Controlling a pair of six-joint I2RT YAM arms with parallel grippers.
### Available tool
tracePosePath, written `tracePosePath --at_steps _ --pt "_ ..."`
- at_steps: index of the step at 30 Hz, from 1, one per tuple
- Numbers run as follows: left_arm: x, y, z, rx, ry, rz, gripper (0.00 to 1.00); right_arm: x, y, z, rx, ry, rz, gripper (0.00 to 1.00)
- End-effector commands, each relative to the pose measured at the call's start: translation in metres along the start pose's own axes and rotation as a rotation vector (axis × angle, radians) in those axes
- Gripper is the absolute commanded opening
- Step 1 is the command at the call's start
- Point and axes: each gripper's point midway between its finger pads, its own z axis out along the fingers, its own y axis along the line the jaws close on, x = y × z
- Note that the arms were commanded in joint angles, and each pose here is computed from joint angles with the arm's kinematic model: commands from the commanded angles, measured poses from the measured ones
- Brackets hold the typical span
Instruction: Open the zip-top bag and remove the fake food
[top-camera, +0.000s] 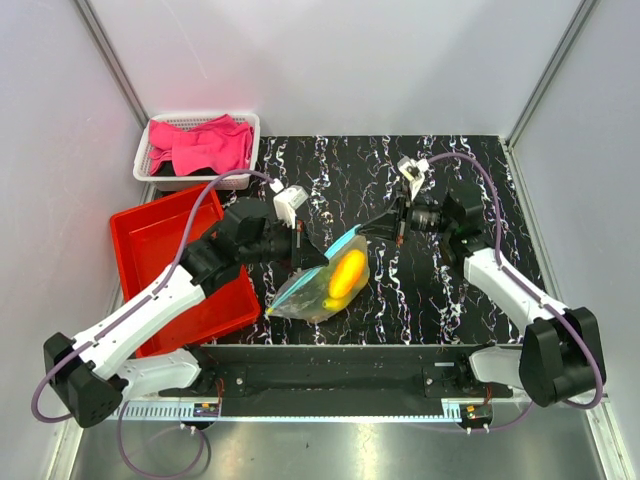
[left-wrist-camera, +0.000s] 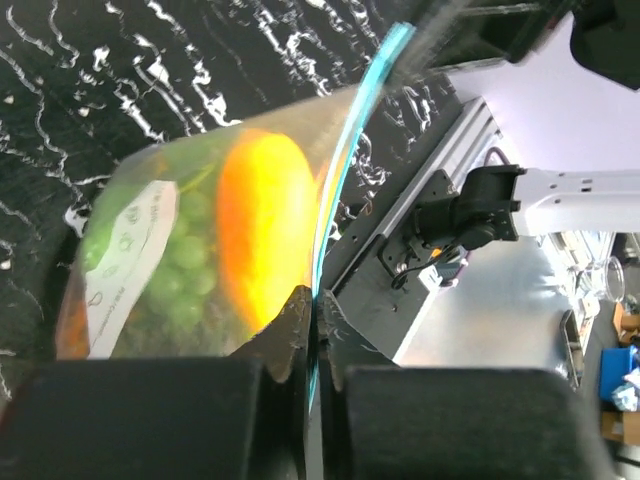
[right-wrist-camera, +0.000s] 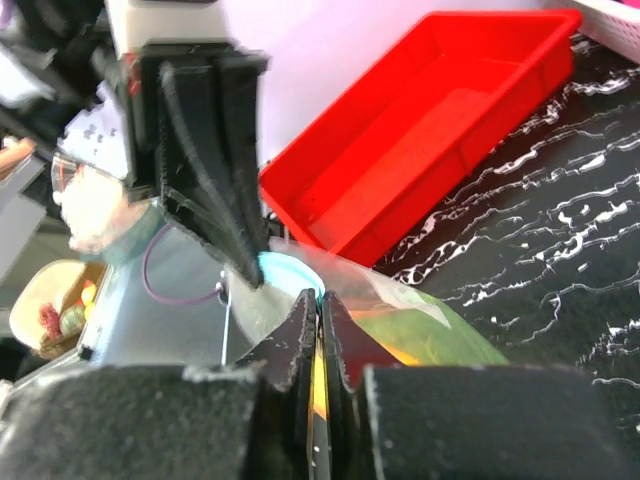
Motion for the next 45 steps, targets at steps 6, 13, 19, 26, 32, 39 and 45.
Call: tracePosePath --at_steps 6,13,19,26,32,39,45 --pt "-0.024 -0.028 0.001 0.113 -0.131 -0.074 0.00 -0.013 -0.049 0.005 0.358 0.008 0.287 0.48" --pt "-0.033 -0.020 0.006 0.046 -0.196 -0.135 0.00 -0.010 -0.053 -0.025 0.657 -0.056 0.528 0.99" --pt "-0.030 -0.024 0.018 0.062 -0.194 -0.161 0.00 -0.003 -0.038 -0.057 0.813 -0.067 0.509 1.00" --pt "-0.030 -0.030 0.031 0.054 -0.183 -0.146 0.00 0.001 -0.009 -0.040 0.742 -0.107 0.616 1.00" --pt "-0.027 -0.032 0.039 0.044 -0.171 -0.137 0.00 0.000 -0.014 -0.041 0.818 -0.142 0.632 0.94" --pt "-0.027 -0.037 0.044 0.044 -0.163 -0.129 0.00 0.016 -0.021 -0.031 0.858 -0.099 0.647 0.78" --pt "-0.024 -0.039 0.047 0.051 -0.148 -0.126 0.00 0.023 -0.019 -0.021 0.856 -0.070 0.643 0.68"
